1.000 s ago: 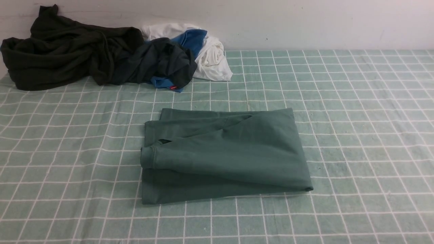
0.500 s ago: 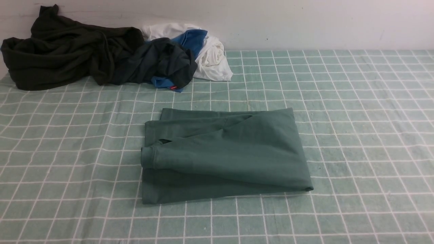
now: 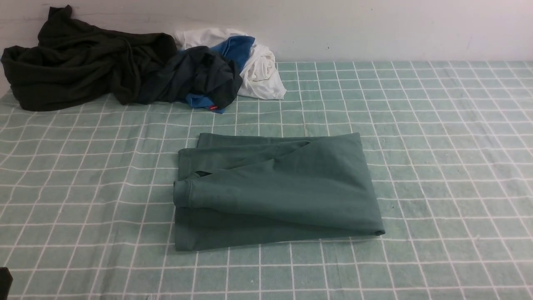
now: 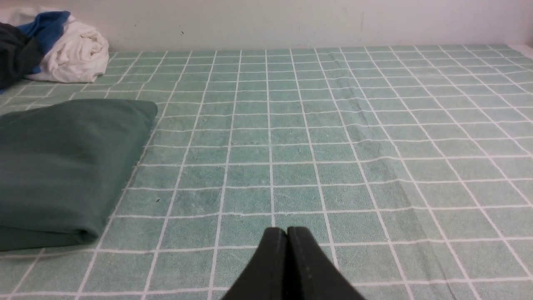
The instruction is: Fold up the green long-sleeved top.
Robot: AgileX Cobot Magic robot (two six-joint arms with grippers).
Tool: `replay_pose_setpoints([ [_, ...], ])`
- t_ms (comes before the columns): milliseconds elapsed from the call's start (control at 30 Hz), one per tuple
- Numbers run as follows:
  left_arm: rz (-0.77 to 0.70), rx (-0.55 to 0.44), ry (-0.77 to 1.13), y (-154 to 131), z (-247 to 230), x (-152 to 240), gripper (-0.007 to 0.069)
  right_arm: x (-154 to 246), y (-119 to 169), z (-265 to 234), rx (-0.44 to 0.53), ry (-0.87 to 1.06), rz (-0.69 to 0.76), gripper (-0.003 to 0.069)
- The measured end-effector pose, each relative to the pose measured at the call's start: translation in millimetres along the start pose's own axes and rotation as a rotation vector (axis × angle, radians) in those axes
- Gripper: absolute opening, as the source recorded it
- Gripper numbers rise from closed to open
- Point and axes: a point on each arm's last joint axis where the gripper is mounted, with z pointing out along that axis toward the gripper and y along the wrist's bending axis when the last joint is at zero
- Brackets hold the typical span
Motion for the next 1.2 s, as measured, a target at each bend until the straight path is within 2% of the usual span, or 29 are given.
replay_pose_setpoints([
  [267, 0.007, 0.004, 0.122, -0.3, -0.9, 10.7, -0.0003, 0.1, 0.0, 0.0, 0.000, 0.001, 0.000, -0.0014],
  [1200, 0.007, 0.004, 0.128, -0.3, -1.1, 10.7, -0.0003, 0.1, 0.0, 0.0, 0.000, 0.001, 0.000, -0.0014],
])
